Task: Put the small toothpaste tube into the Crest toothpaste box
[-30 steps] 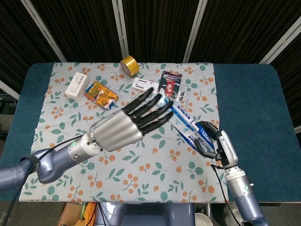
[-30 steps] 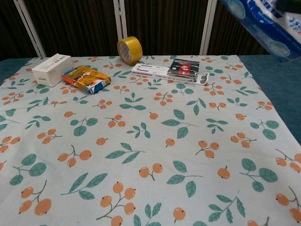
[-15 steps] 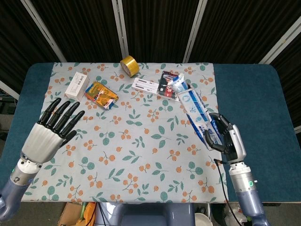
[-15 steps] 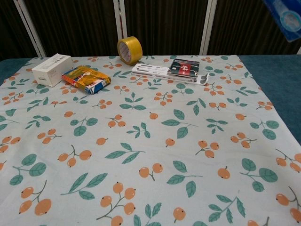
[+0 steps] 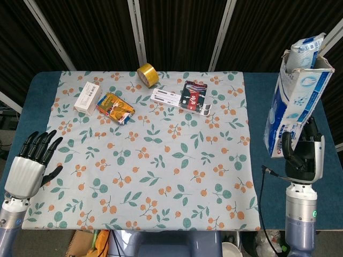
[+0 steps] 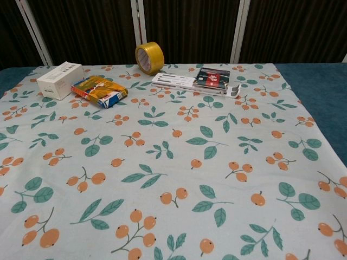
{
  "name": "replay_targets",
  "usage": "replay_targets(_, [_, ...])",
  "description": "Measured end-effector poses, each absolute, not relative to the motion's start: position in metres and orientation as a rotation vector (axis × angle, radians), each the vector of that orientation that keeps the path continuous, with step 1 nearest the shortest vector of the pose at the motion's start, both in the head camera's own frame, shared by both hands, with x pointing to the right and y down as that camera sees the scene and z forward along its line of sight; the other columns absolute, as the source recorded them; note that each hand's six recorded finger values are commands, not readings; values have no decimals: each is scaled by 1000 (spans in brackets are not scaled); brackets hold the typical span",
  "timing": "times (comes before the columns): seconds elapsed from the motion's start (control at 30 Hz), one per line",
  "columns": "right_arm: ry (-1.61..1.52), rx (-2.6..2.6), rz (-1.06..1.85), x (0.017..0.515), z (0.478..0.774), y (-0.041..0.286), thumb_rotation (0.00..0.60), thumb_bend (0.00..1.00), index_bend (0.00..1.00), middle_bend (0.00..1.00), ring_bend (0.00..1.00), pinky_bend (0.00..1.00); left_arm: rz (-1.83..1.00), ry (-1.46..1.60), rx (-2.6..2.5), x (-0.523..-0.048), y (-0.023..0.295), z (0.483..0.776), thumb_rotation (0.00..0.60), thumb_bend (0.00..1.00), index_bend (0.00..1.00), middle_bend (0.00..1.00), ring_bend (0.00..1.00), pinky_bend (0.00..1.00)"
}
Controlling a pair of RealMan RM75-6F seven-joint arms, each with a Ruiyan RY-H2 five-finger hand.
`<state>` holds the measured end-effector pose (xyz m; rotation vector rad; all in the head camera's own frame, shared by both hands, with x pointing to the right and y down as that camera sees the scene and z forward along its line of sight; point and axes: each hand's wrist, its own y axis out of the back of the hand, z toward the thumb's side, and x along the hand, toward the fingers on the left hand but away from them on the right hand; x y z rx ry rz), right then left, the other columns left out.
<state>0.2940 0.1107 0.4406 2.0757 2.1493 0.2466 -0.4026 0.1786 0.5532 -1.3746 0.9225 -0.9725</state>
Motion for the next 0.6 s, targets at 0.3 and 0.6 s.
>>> replay_targets(0.3, [2075,2134,189,285,444,114,600,469,98,352,333,448,-1025,914,-1439,-410,196,570,600,41,126,82,149,132])
replay_targets(0.6, [2059,2051,279,290,436,111,600,469,107,364,368,464,-1052,938,-1465,-411,196,574,600,42,126,82,149,132])
